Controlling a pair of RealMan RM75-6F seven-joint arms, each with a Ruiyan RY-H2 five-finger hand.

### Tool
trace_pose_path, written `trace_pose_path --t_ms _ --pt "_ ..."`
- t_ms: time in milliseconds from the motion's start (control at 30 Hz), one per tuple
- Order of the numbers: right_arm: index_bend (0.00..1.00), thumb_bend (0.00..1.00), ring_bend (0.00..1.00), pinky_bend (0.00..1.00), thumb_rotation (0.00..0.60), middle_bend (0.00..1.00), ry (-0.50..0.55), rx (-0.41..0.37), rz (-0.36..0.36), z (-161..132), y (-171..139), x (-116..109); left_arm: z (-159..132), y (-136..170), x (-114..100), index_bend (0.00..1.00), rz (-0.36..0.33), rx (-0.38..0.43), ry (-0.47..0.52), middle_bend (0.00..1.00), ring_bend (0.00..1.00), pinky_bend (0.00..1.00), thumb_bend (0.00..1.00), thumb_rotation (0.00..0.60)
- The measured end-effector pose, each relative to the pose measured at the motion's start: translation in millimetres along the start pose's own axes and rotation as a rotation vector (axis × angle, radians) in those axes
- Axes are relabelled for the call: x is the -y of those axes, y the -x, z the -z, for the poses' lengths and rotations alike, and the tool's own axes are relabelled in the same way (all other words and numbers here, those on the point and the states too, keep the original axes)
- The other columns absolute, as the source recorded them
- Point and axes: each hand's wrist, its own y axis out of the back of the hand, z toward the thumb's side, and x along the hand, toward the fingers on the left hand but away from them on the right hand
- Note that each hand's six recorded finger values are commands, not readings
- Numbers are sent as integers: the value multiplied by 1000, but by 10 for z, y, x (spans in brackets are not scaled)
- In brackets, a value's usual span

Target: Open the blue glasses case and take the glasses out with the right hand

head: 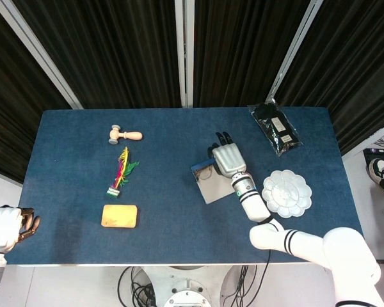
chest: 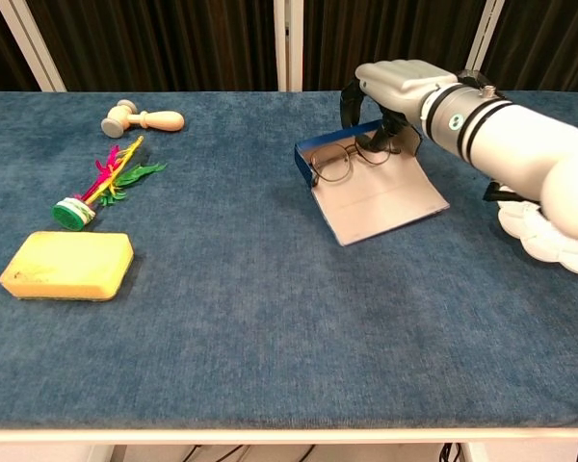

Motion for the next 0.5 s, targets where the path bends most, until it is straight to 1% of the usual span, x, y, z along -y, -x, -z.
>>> trace_pose_path --t_ms 100,200,500 --pt "677 440 0 0 600 350 -7 23 49 -16 30 -5 0 -1 0 846 0 1 1 993 849 660 386 600" --pt "679 444 0 0 600 354 -25 26 88 -46 43 7 0 0 -1 846 1 1 2 992 848 660 387 600" --pt "679 454 0 0 600 353 -43 17 162 -71 21 19 3 -2 1 846 2 0 1 992 847 660 387 600"
